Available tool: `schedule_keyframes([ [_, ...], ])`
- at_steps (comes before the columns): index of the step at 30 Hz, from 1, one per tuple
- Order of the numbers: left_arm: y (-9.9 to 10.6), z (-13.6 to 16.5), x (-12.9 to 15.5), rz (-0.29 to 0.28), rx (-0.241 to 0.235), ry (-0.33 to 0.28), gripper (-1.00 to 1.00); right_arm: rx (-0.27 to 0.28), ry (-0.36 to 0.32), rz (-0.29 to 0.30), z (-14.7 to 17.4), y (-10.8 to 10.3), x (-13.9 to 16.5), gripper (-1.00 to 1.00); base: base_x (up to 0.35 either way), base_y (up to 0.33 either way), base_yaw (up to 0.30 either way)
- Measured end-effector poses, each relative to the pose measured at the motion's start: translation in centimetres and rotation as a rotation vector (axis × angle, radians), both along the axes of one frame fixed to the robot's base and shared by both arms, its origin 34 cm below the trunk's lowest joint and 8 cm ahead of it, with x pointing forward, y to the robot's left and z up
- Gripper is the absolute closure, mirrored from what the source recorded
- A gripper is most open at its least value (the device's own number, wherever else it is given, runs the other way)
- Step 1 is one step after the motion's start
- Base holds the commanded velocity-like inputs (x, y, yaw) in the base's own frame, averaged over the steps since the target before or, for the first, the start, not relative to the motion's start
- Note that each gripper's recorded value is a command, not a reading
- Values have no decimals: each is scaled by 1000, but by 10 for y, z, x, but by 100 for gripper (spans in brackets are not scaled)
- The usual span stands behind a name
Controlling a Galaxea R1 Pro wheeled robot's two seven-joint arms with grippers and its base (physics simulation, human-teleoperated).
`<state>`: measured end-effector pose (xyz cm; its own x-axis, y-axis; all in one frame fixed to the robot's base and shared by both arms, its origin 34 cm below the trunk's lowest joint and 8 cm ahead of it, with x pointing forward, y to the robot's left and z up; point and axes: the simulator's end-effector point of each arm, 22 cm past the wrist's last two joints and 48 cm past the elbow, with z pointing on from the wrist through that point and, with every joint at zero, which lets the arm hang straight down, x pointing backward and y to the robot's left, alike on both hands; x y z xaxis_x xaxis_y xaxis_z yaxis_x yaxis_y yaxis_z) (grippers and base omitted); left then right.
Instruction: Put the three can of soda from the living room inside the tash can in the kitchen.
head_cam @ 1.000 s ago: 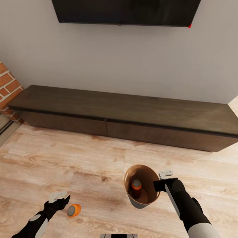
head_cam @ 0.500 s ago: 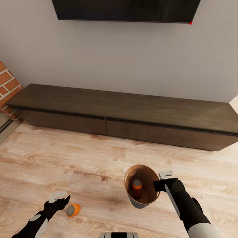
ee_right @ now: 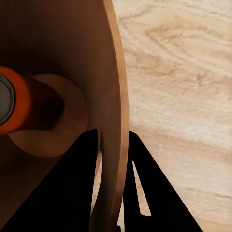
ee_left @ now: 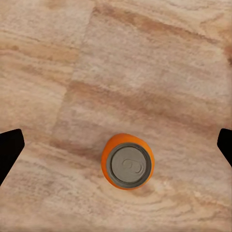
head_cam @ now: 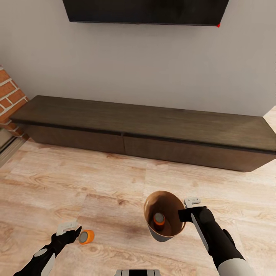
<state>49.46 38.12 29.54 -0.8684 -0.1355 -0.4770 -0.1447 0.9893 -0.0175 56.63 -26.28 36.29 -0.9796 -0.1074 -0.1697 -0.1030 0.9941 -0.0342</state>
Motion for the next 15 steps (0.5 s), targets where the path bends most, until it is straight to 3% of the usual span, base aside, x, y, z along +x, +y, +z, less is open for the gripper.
schedule_keyframes([
  [15,0,-14,-2,-2,-1,0,-100,0,0,0,-14,0,-3,100,-1,0,0],
])
